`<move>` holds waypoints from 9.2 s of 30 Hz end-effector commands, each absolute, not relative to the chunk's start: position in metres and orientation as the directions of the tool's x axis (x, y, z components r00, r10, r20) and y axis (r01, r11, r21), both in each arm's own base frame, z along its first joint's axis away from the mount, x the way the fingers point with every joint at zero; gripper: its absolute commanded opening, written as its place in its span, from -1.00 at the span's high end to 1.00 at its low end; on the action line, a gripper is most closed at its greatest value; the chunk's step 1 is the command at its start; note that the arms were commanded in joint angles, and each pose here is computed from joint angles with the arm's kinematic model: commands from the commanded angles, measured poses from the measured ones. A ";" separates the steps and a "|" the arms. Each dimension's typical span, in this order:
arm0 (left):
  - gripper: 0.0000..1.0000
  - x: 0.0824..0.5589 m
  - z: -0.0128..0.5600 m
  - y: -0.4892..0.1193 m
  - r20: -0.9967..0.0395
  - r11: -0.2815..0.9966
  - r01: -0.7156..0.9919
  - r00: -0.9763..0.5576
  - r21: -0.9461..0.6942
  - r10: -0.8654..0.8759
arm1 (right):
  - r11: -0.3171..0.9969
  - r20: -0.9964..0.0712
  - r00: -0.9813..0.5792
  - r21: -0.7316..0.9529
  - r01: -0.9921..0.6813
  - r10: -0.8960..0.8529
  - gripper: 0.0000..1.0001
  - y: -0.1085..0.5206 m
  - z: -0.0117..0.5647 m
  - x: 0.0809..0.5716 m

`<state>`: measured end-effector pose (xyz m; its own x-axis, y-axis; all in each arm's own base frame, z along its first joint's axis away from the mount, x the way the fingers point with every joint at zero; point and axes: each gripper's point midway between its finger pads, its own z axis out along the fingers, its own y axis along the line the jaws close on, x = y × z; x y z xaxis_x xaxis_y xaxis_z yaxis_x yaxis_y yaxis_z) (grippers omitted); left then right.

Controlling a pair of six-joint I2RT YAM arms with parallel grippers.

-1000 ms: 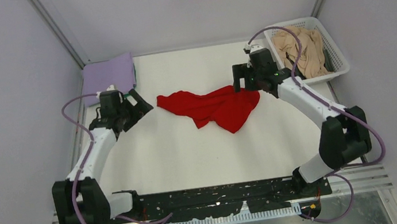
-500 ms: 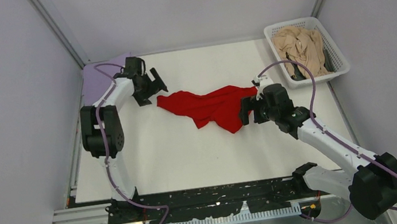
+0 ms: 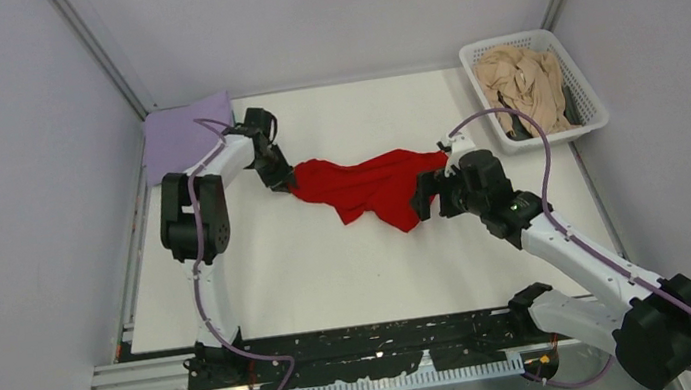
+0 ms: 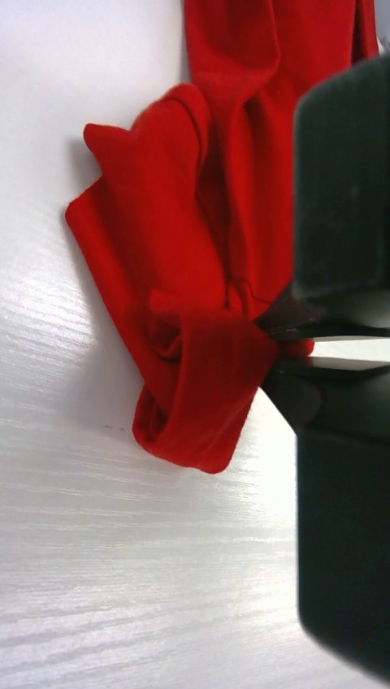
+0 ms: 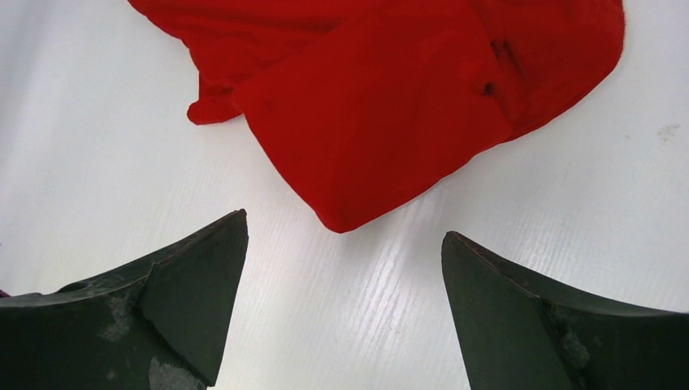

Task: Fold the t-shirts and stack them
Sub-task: Flatten out the tshirt

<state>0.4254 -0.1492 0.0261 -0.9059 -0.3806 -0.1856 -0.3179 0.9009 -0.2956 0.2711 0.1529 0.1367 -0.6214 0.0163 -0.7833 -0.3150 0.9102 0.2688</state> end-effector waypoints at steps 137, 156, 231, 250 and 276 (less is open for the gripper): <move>0.53 0.293 0.062 -0.387 -0.396 0.897 0.308 -0.903 -0.317 0.170 | 0.924 -0.741 -0.558 0.242 0.296 0.373 -0.94 0.031 0.090 0.255; 1.00 0.314 0.140 -0.235 -0.599 0.969 0.112 -0.800 -0.219 -0.043 | 0.934 -0.582 -0.740 0.305 0.186 0.337 -0.72 0.073 0.062 0.239; 1.00 0.109 0.630 0.009 -0.763 0.929 0.220 0.530 -0.297 -0.369 | 0.947 -0.868 0.407 0.188 -0.262 0.285 0.90 0.028 0.552 0.147; 0.83 0.371 0.478 -0.013 -0.996 0.924 -0.380 0.086 -0.047 -0.015 | 0.965 -0.983 0.052 0.182 0.191 0.175 0.86 0.005 0.394 0.252; -0.99 0.385 0.138 -0.102 -0.618 0.983 -0.171 -0.767 -0.062 -0.172 | 0.990 -0.753 -0.645 0.071 0.121 0.133 -0.91 0.093 0.135 0.372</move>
<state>0.4194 -0.0839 0.1586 -0.7245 -0.0621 -0.6865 -0.1757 0.9797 0.0968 0.3742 0.0601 0.1245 -0.6701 0.0551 -0.7402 0.2205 0.9670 -0.1278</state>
